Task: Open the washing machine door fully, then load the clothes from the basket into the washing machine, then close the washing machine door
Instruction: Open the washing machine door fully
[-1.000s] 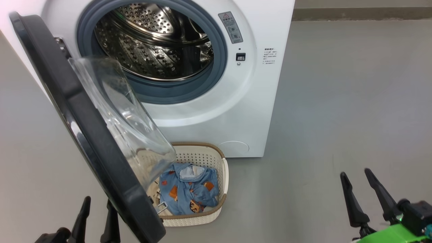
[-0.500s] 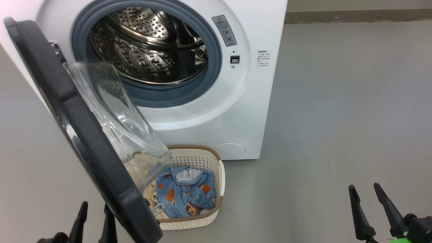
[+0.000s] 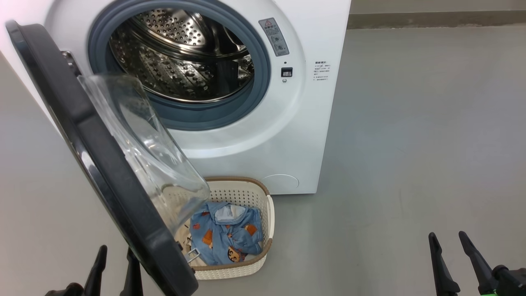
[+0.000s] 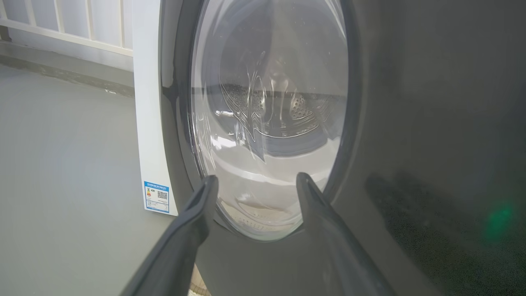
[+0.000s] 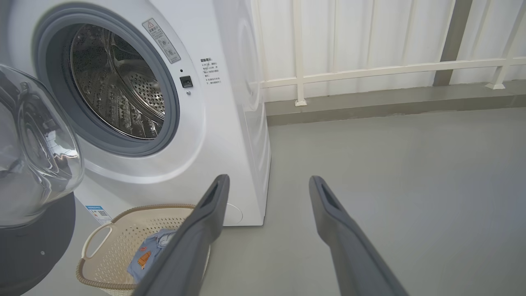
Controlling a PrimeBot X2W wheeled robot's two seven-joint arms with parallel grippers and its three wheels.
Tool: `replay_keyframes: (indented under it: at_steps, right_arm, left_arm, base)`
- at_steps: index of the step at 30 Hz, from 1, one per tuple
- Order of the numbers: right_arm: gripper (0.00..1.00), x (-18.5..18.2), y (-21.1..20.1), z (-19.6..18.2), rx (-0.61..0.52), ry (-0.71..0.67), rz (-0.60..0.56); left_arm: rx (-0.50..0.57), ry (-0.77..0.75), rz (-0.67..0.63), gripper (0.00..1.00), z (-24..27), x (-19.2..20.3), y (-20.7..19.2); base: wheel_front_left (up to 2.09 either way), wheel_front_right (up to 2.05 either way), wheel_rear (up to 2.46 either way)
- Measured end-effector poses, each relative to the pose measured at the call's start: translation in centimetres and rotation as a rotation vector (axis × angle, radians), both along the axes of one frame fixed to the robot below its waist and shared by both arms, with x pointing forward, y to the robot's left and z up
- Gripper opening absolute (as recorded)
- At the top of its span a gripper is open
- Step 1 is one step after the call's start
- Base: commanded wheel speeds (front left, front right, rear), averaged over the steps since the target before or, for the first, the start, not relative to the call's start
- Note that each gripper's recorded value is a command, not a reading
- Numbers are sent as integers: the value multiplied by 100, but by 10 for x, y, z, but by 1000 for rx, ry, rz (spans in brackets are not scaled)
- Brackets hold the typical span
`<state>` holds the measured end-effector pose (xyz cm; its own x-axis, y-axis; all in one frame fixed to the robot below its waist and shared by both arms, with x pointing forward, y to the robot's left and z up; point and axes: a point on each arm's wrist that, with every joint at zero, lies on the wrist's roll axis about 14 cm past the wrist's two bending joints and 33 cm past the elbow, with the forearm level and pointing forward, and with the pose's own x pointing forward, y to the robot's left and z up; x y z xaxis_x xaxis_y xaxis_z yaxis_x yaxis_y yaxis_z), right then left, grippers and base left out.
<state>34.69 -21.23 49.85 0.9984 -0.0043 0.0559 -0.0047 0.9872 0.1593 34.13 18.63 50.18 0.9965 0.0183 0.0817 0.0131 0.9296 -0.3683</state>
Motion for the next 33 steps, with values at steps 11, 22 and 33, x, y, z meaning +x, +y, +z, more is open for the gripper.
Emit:
replay_keyframes:
  at_steps: [11,22,33]
  right_arm:
    - [100,0,2,-8,-11,26,0]
    - [100,1,4,-9,-11,28,5]
    - [100,4,6,-6,-12,20,13]
  left_arm:
    - [1,3,6,100,-1,-1,2]
    - [-11,34,51,0,-11,-7,16]
    - [15,-77,198,0,25,-10,66]
  base:
    - [0,0,0]
    - [0,0,0]
    - [0,0,0]
